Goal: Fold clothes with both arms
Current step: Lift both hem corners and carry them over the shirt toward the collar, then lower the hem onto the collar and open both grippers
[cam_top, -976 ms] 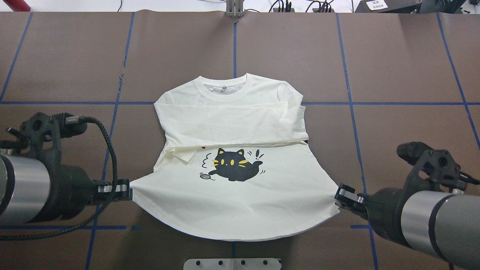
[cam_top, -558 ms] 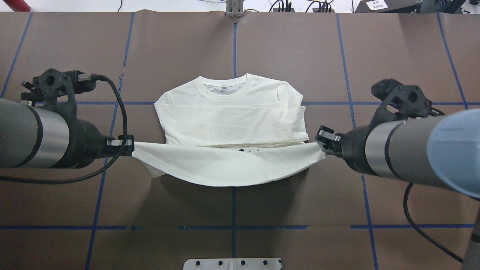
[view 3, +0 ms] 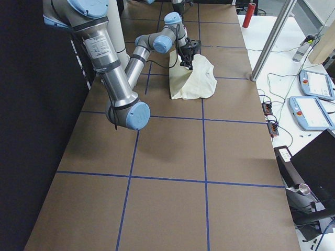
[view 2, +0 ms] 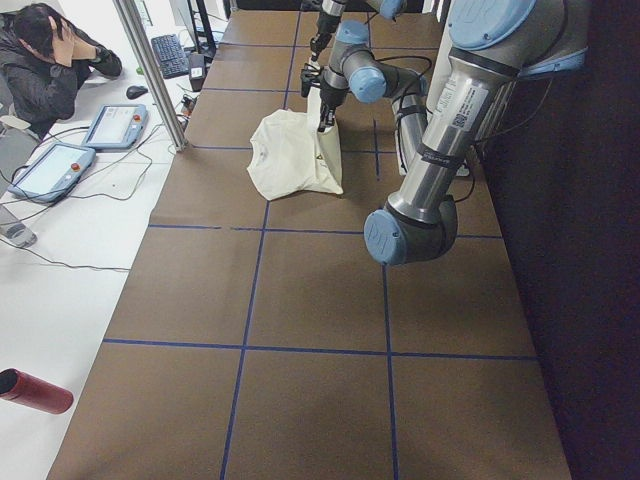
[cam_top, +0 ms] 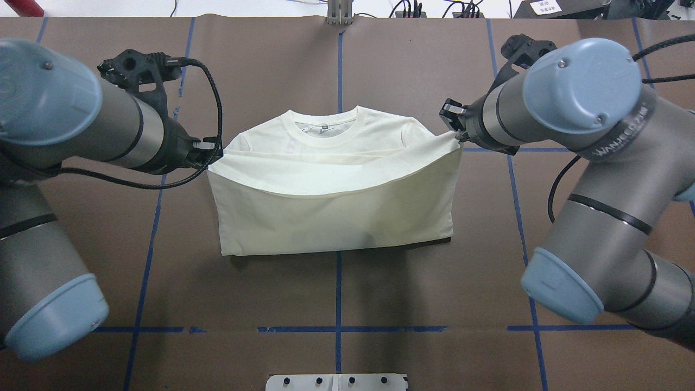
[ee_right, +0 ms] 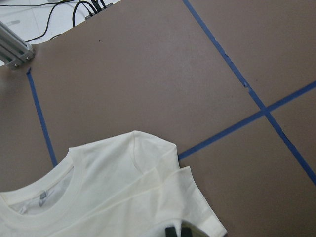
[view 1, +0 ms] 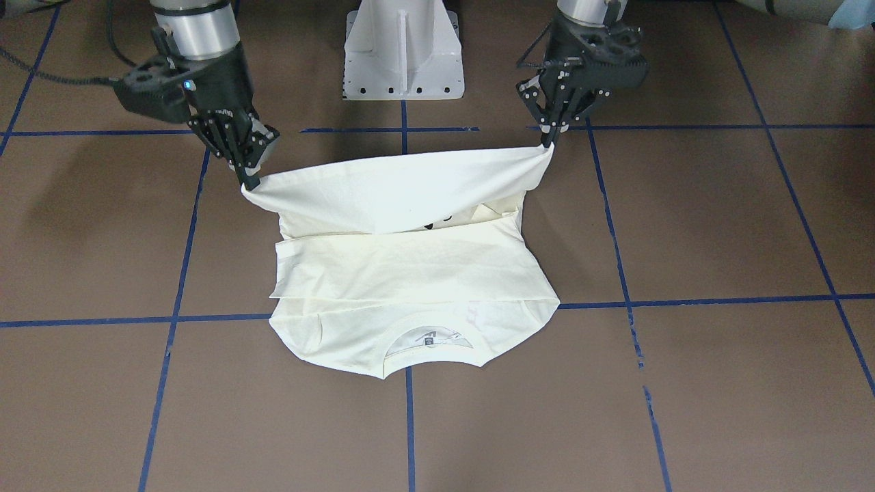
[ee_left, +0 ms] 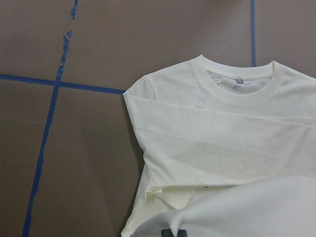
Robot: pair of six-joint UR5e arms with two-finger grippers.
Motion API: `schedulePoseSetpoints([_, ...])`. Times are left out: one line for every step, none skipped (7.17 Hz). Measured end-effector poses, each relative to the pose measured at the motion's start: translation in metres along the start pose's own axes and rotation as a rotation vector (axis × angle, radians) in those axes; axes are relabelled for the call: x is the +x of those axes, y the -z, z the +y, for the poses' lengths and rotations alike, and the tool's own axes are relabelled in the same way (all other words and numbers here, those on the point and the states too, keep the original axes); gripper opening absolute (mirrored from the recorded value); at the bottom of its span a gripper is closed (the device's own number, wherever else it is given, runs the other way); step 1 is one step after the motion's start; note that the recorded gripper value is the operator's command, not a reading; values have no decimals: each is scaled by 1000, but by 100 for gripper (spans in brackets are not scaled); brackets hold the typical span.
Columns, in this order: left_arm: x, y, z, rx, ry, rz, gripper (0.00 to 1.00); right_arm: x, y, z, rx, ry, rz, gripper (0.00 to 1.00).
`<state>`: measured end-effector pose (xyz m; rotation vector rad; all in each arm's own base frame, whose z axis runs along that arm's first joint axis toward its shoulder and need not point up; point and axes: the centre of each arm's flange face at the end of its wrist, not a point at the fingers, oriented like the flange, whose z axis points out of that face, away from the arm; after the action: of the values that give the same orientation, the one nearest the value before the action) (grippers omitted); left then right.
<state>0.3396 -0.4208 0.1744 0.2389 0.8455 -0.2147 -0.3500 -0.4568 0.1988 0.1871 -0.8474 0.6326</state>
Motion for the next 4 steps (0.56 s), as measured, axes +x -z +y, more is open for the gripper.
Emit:
schedulePoseSetpoints([1,-23,-20,13,-14,-17,0,-12,-25,-16,17,-2,17,0])
schedulePoseSetpoints([2,-50,-37,27,-26,-27,0,-23,-50,-25,25,-3,46,0])
schedulePoseSetpoints([3,-83,-55,46,-28,-46,0,-33,-80,-32,31,-4,71,0])
schedulePoseSetpoints([7,-117,-71,60,-27,-71,0,-40,-115,-38,35,-2,69,0])
